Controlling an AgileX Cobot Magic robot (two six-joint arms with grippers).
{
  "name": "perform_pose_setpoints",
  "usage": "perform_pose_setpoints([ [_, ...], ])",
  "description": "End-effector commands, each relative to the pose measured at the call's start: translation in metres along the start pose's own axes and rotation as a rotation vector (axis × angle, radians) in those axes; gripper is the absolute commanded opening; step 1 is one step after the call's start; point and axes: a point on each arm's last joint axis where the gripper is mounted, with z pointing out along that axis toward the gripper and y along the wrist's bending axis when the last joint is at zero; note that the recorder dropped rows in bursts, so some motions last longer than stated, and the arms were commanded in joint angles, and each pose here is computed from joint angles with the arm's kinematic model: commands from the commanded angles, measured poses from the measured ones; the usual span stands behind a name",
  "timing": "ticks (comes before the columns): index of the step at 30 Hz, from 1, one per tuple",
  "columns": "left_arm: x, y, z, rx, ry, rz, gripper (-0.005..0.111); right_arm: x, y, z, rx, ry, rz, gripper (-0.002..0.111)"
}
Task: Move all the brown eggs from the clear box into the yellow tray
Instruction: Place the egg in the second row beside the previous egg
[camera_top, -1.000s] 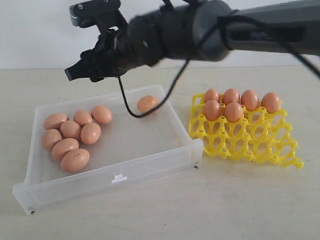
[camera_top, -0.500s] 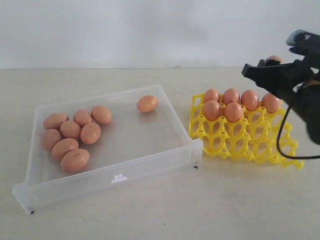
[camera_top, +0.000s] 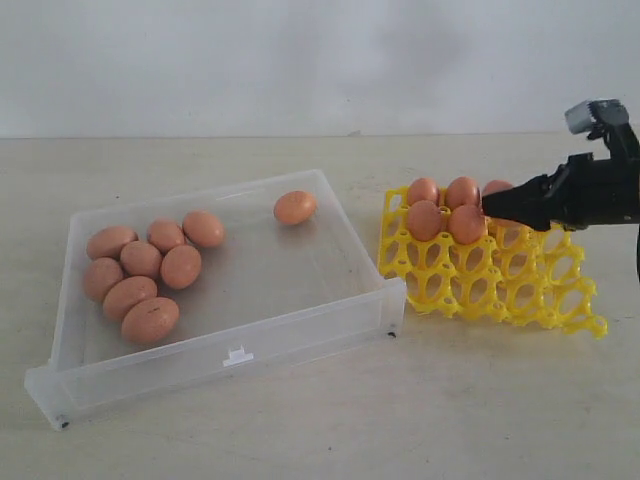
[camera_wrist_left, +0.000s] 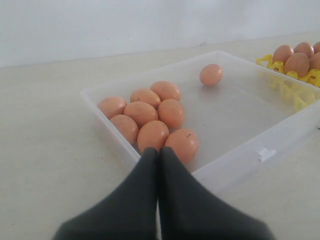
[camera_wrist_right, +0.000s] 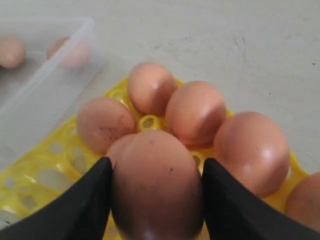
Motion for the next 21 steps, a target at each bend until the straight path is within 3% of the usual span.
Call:
perform_pose_setpoints([
  [1, -0.0009, -0.0004, -0.0005, 0.004, -0.005, -0.010, -0.004, -0.0001, -0.0049, 0.0035, 0.057, 0.014, -0.107, 0.000],
  [7, -0.0009, -0.0004, -0.0005, 0.004, -0.005, -0.010, -0.004, -0.0026, -0.0062, 0.0034, 0.072, -0.012, -0.113, 0.003],
  [9, -0.0009, -0.0004, -0.0005, 0.004, -0.005, -0.010, -0.004, -0.0026, -0.0062, 0.0034, 0.073, -0.013, -0.112, 0.016],
  [12, -0.0009, -0.0004, -0.0005, 0.004, -0.005, -0.010, -0.004, -0.0029, -0.0057, 0.0035, 0.068, -0.017, -0.107, 0.047],
  [14, -0.0009, -0.0004, -0.0005, 0.004, -0.005, -0.010, -0.004, -0.0032, -0.0052, 0.0035, 0.062, -0.020, -0.107, 0.057],
  [21, -0.0009, -0.0004, -0.0005, 0.004, -0.005, -0.010, -0.004, -0.0065, -0.0040, 0.0031, 0.053, -0.053, -0.086, 0.062],
])
